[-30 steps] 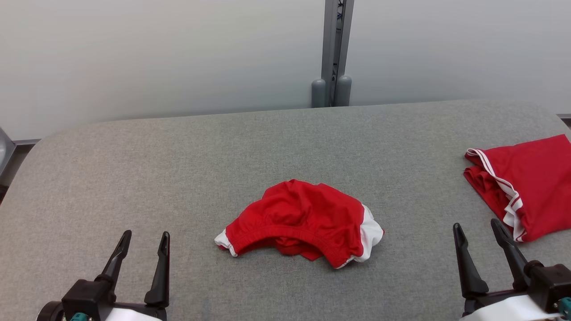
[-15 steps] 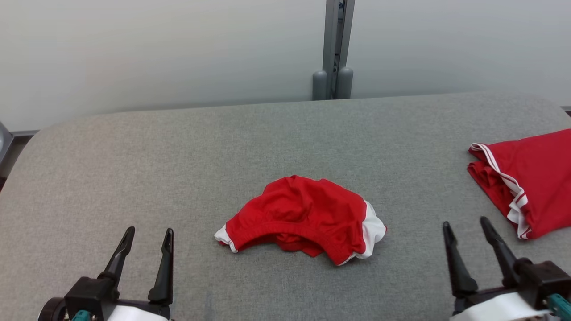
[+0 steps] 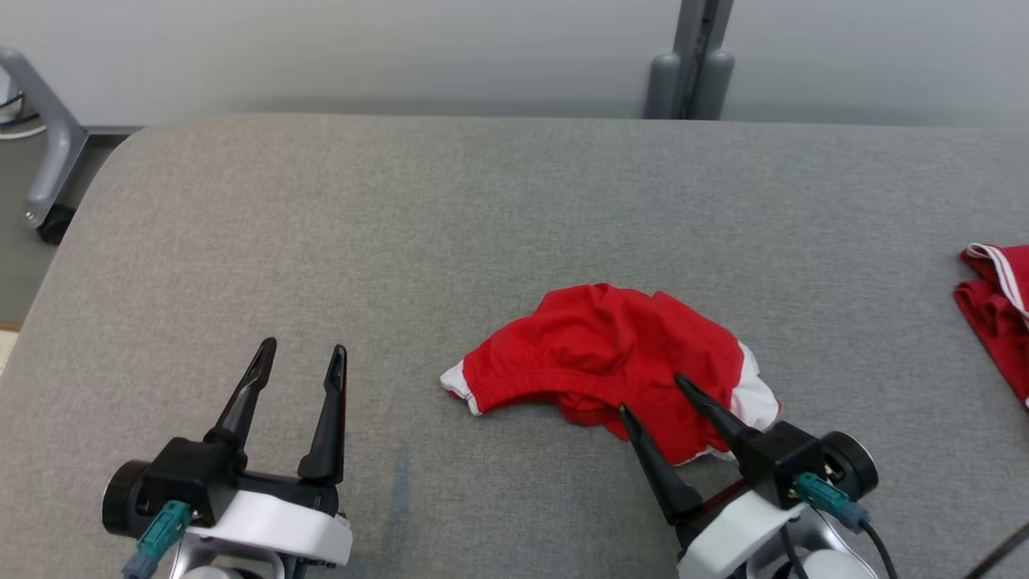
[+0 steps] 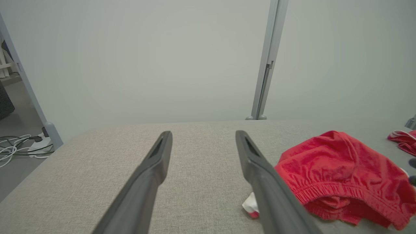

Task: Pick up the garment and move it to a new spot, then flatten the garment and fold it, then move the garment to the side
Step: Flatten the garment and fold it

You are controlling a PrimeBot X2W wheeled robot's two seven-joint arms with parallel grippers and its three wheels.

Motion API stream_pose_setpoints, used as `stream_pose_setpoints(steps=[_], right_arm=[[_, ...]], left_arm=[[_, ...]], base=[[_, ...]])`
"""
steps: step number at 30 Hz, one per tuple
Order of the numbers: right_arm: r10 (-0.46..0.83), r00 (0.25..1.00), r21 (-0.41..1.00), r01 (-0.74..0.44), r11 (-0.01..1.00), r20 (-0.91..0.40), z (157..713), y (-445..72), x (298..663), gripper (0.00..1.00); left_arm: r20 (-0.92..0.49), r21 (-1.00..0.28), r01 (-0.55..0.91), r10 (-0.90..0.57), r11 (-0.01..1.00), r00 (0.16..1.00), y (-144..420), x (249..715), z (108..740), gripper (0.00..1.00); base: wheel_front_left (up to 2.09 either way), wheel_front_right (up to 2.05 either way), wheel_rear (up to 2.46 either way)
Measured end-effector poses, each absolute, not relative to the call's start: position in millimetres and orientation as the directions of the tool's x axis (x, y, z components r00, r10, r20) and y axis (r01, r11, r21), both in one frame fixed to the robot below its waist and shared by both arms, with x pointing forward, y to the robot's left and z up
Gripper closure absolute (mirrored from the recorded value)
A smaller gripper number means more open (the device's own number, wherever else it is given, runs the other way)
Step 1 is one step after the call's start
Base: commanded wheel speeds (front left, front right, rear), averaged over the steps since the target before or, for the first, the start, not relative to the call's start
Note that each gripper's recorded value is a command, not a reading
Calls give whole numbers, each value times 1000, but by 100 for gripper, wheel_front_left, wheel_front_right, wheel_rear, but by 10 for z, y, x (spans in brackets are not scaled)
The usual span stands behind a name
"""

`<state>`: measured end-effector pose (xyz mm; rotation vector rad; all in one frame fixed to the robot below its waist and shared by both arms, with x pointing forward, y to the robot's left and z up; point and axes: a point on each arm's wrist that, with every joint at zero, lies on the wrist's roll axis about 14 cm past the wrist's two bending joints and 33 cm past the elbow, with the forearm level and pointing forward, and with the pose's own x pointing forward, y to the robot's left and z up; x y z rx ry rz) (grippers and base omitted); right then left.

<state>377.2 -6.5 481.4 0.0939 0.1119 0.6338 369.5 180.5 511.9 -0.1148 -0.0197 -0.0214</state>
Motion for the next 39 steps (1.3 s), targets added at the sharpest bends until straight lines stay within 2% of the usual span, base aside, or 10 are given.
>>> stream_pose_setpoints(steps=[6, 11, 12, 13, 14, 16, 24, 31, 35, 39], right_arm=[[691, 710, 72, -688, 722, -140, 4572, 233, 3886, 0], [713, 649, -8, -741, 672, -264, 4227, 281, 3984, 0], [715, 643, -12, -746, 666, -275, 4191, 287, 3991, 25], [715, 639, -14, -748, 664, -284, 4163, 287, 4001, 65], [709, 637, -17, -747, 664, -302, 4126, 270, 4010, 100], [699, 648, -10, -736, 677, -303, 4121, 229, 4043, 100], [632, 761, 42, -633, 773, -149, 4506, 6, 4275, 100], [406, 908, 80, -399, 913, -102, 4603, -794, 4451, 100], [269, 954, 84, -260, 962, -133, 4489, -1271, 4420, 100], [168, 970, 81, -155, 985, -179, 4344, -1624, 4338, 100]], left_arm=[[11, -123, 2, 0, 992, 1000, 1853, 3778, 5038, 0], [-9, -123, -21, 20, 992, 1000, 1921, 3836, 4926, 0], [-11, -123, -25, 24, 992, 1000, 1930, 3843, 4910, 0], [-16, -123, -28, 26, 992, 1000, 1936, 3845, 4889, 0], [-20, -124, -29, 27, 992, 999, 1936, 3848, 4871, 0], [-19, -124, -25, 23, 992, 1000, 1928, 3872, 4863, 0], [0, -126, 22, -22, 992, 1000, 1809, 3992, 4877, 0], [4, -128, 68, -68, 989, 998, 1678, 4084, 4861, 0], [-3, -131, 89, -91, 987, 996, 1608, 4120, 4824, 0], [-5, -128, 100, -101, 987, 995, 1581, 4150, 4811, 0]], base=[[0, 0, 0], [0, 0, 0], [0, 0, 0], [0, 0, 0], [0, 0, 0], [0, 0, 0], [0, 0, 0], [0, 0, 0], [0, 0, 0], [0, 0, 0]])
